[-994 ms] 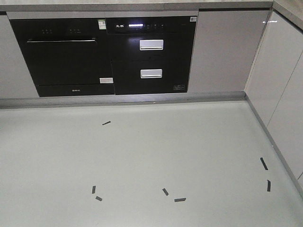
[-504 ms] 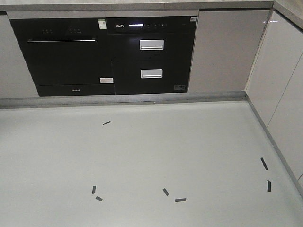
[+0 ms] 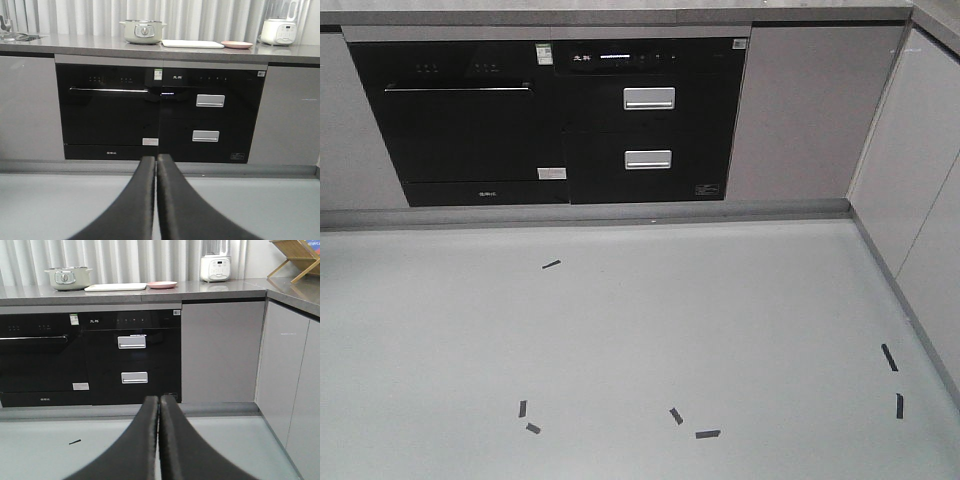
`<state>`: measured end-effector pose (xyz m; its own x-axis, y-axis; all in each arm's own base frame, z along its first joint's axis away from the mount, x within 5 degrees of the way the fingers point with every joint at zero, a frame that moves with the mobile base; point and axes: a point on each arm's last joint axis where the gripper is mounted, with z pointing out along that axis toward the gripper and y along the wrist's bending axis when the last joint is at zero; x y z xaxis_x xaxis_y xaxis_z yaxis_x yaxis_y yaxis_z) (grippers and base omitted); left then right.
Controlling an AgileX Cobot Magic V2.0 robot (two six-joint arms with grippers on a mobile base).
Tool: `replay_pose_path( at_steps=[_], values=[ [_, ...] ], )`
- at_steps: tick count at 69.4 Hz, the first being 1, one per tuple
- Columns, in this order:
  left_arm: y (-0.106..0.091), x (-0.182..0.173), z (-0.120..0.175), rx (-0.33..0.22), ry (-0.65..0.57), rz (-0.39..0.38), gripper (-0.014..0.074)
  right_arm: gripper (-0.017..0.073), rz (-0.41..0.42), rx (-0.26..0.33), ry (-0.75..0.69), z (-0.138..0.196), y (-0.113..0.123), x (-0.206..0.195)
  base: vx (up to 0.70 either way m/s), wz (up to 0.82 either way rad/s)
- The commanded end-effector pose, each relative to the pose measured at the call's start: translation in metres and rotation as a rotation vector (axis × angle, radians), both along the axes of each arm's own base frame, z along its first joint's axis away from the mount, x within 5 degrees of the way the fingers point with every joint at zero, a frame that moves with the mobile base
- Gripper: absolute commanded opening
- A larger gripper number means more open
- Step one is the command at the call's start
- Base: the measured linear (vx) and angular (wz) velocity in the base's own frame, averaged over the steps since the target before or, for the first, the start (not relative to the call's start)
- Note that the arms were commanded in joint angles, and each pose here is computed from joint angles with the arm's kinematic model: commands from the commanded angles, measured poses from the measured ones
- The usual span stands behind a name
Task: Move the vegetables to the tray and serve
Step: 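Drive the base toward the counter with both arms stowed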
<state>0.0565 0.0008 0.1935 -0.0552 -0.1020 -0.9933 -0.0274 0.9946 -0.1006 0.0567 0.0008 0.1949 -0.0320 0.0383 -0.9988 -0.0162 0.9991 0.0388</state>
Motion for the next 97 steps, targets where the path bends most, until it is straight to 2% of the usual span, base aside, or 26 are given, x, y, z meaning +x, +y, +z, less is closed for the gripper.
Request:
replay_pose_path(
  at_steps=[1,97],
  values=[
    [0.0008,0.0001,0.0035,-0.004,-0.069,0.01,-0.0006,-0.0004,0.0,-0.005,-0.074,0.0049,0.0002,0.0,0.09,0.02],
    [0.0008,0.0001,0.0035,-0.004,-0.069,0.01,-0.0006,-0.0004,0.0,-0.005,-0.074,0.0049,0.0002,0.0,0.1,0.04]
  ],
)
